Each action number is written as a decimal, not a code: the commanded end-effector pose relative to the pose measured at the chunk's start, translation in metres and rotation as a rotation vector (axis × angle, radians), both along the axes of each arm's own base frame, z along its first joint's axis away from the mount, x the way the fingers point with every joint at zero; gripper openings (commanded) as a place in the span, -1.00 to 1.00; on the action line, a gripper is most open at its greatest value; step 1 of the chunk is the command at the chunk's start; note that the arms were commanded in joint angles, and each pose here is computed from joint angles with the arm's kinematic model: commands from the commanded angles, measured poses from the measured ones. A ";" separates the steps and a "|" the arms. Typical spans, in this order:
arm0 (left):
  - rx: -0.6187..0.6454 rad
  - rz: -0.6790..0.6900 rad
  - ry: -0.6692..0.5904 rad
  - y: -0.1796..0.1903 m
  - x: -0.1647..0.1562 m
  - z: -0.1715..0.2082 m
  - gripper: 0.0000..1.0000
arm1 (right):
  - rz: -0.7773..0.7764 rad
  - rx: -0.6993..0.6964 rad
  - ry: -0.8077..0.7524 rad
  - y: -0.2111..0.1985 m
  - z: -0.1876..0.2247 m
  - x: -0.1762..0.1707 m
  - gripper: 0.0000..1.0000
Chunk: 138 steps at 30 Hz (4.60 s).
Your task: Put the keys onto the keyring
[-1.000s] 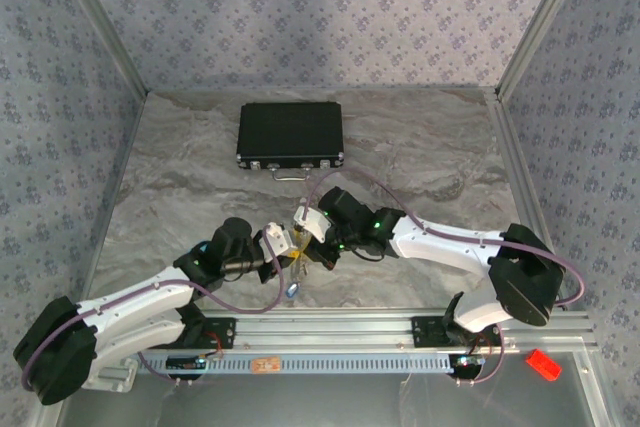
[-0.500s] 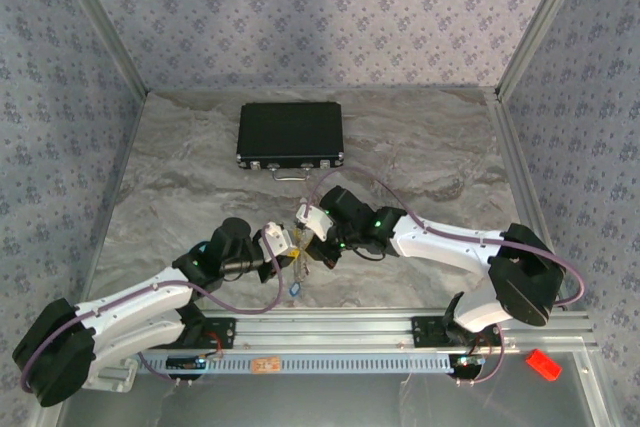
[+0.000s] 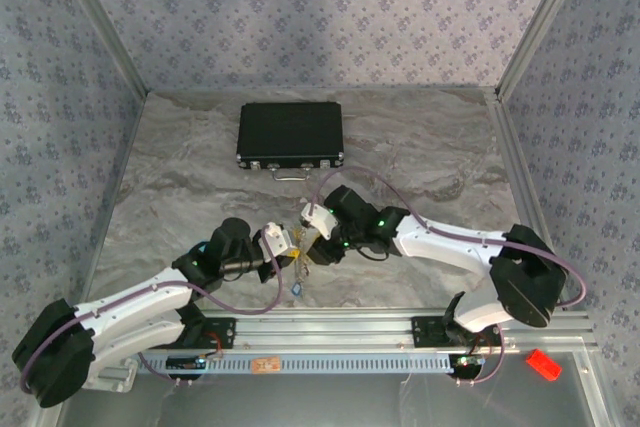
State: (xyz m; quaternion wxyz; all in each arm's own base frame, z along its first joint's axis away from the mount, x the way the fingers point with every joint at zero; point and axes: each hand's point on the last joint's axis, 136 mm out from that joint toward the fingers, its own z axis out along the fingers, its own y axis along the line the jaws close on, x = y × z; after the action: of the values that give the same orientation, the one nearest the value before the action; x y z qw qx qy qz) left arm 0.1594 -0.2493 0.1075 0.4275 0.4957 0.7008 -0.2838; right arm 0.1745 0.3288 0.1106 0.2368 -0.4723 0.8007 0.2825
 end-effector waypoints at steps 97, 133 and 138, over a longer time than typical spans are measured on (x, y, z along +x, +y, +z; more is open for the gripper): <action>-0.161 -0.004 -0.077 -0.001 -0.007 0.011 -1.00 | 0.394 0.322 -0.213 0.030 0.006 -0.011 -0.54; -0.185 0.015 -0.073 -0.001 -0.005 0.012 -1.00 | 0.355 0.309 -0.201 0.028 0.006 -0.009 -0.50; -0.203 0.017 -0.078 0.000 -0.006 0.014 -1.00 | 0.350 0.329 -0.188 0.030 0.001 -0.010 -0.52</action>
State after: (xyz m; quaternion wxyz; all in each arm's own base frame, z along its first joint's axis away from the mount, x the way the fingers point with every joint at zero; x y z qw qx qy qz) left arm 0.1524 -0.2447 0.1027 0.4746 0.4654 0.6785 -0.3126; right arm 0.1656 0.3492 0.0989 0.3147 -0.5937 0.6407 0.3714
